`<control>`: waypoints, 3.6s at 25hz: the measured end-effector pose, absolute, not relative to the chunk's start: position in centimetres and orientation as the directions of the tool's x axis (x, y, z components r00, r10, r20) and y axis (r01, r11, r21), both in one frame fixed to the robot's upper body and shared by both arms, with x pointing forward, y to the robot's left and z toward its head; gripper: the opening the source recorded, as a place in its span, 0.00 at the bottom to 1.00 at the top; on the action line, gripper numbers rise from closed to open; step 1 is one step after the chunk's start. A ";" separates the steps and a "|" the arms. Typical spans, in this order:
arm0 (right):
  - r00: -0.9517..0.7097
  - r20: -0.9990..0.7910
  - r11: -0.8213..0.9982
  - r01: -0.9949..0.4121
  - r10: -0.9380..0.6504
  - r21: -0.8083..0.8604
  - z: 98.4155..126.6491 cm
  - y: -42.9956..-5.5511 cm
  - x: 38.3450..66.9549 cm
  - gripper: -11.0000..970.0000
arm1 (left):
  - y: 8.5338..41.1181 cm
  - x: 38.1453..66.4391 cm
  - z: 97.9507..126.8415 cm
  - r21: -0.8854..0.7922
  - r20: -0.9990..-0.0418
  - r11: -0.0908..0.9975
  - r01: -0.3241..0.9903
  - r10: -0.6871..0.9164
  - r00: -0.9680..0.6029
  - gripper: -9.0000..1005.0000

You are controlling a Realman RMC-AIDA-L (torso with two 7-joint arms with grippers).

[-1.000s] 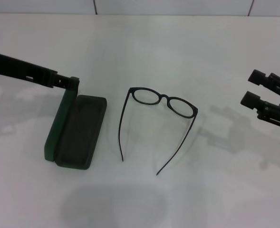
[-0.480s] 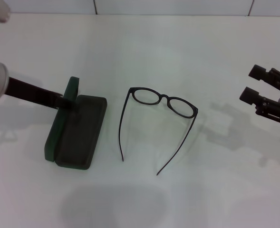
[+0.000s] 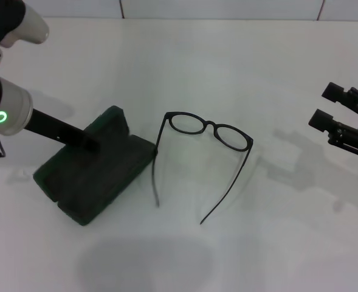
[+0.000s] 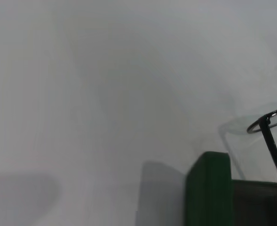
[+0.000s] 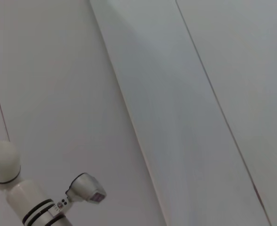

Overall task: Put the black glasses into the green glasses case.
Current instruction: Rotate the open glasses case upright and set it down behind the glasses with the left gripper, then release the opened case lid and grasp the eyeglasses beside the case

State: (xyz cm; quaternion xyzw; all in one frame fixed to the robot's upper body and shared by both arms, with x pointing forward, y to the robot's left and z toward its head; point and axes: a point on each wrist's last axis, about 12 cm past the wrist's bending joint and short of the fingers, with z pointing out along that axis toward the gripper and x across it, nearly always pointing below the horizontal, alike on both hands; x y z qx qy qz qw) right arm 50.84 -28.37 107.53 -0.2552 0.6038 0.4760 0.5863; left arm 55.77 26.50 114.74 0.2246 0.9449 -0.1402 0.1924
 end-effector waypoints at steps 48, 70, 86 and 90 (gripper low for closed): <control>-0.178 -0.943 0.442 -0.848 0.283 0.292 106.3 -27.9 49.2 0.86 | 11.4 60.8 114.1 0.621 -0.347 0.073 0.780 0.918 0.191 0.20; -0.172 -0.942 0.472 -0.830 0.288 0.296 106.0 -28.5 48.8 0.85 | 10.2 59.5 112.9 0.588 -0.335 0.069 0.806 0.928 0.165 0.28; -0.290 -0.956 0.330 -0.899 0.043 0.287 109.5 -27.8 55.0 0.85 | 13.0 55.7 123.9 0.433 -0.750 0.455 0.778 0.660 0.032 0.45; -0.335 -0.938 0.243 -0.921 -0.092 0.305 112.3 -26.5 58.1 0.84 | 16.2 54.8 125.0 0.209 -0.917 0.567 0.796 0.398 -0.043 0.45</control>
